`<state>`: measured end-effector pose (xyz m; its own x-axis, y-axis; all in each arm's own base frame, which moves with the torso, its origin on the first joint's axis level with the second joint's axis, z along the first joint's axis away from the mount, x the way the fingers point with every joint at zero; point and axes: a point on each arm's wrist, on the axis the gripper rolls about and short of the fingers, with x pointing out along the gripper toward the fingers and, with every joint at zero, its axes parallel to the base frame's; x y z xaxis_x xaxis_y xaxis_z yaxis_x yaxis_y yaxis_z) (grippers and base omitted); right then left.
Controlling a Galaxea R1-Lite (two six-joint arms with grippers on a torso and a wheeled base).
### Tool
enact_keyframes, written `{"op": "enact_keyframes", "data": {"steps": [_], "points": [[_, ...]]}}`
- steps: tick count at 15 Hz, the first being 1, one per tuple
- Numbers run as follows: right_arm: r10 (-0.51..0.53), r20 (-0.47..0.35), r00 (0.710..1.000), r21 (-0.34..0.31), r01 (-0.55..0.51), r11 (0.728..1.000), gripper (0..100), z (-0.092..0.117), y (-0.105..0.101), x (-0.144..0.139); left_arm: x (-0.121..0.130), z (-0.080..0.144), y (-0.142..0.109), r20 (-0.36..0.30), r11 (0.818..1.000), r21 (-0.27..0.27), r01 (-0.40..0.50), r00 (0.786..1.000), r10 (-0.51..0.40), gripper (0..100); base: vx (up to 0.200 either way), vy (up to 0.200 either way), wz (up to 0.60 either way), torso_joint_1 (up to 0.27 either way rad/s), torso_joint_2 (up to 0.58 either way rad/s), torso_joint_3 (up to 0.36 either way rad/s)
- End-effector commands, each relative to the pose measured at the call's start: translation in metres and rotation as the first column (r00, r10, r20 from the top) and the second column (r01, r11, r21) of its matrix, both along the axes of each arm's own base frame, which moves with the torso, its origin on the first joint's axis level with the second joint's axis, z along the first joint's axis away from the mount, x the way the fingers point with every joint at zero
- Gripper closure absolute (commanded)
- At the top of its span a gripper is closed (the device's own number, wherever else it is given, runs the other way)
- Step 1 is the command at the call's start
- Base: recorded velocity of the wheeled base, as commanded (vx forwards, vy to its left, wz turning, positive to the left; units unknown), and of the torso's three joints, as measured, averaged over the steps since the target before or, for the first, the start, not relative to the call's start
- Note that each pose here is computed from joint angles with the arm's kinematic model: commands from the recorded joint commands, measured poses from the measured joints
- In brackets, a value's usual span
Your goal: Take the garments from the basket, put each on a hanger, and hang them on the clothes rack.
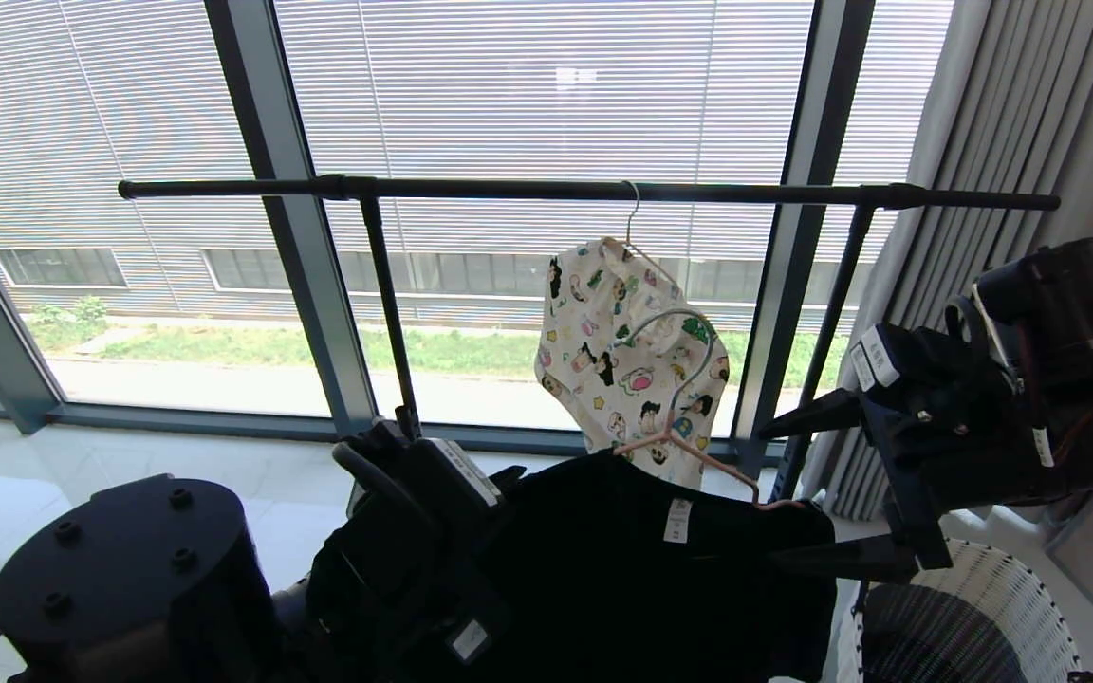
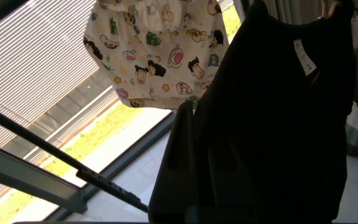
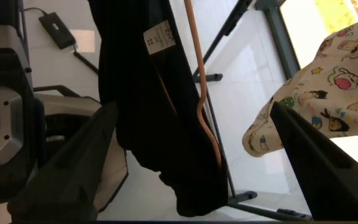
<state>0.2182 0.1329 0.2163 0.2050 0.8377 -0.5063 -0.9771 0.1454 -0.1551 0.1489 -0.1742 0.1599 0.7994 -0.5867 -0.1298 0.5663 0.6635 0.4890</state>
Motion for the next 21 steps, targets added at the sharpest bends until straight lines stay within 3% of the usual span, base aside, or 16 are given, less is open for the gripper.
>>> {"op": "enact_keyframes", "data": {"steps": [1, 8, 14, 15, 21], "points": [[0.036, -0.047, 0.998, -0.024, -0.037, 0.999, 0, -0.014, 0.017, 0.011, -0.003, 0.003, -0.003, 0.018, 1.0, 0.003, 0.019, 1.0, -0.019, 100, 0.0, 0.0, 0.0, 0.0, 0.0, 0.0], [0.025, -0.13, 0.991, -0.041, -0.03, 0.999, 0, -0.03, 0.027, 0.022, -0.001, 0.011, -0.007, 0.04, 1.0, -0.017, 0.022, 0.999, -0.022, 100, 0.0, 0.0, 0.0, 0.0, 0.0, 0.0], [0.038, -0.119, 0.992, -0.017, -0.04, 0.999, 0, -0.037, 0.038, 0.029, -0.004, 0.011, -0.01, 0.042, 0.999, -0.018, 0.038, 0.998, -0.037, 100, 0.0, 0.0, 0.0, 0.0, 0.0, 0.0], [0.044, -0.118, 0.992, -0.014, -0.046, 0.999, 100, -0.037, 0.04, 0.028, -0.005, 0.011, -0.01, 0.042, 0.999, -0.018, 0.039, 0.998, -0.038, 100, 0.0, 0.0, 0.0, 0.0, 0.0, 0.0], [0.052, -0.052, 0.997, 0.02, -0.051, 0.999, 100, -0.033, 0.045, 0.032, -0.005, 0.01, -0.01, 0.039, 0.999, -0.014, 0.041, 0.998, -0.04, 100, 0.0, 0.0, 0.0, 0.0, 0.0, 0.0]]}}
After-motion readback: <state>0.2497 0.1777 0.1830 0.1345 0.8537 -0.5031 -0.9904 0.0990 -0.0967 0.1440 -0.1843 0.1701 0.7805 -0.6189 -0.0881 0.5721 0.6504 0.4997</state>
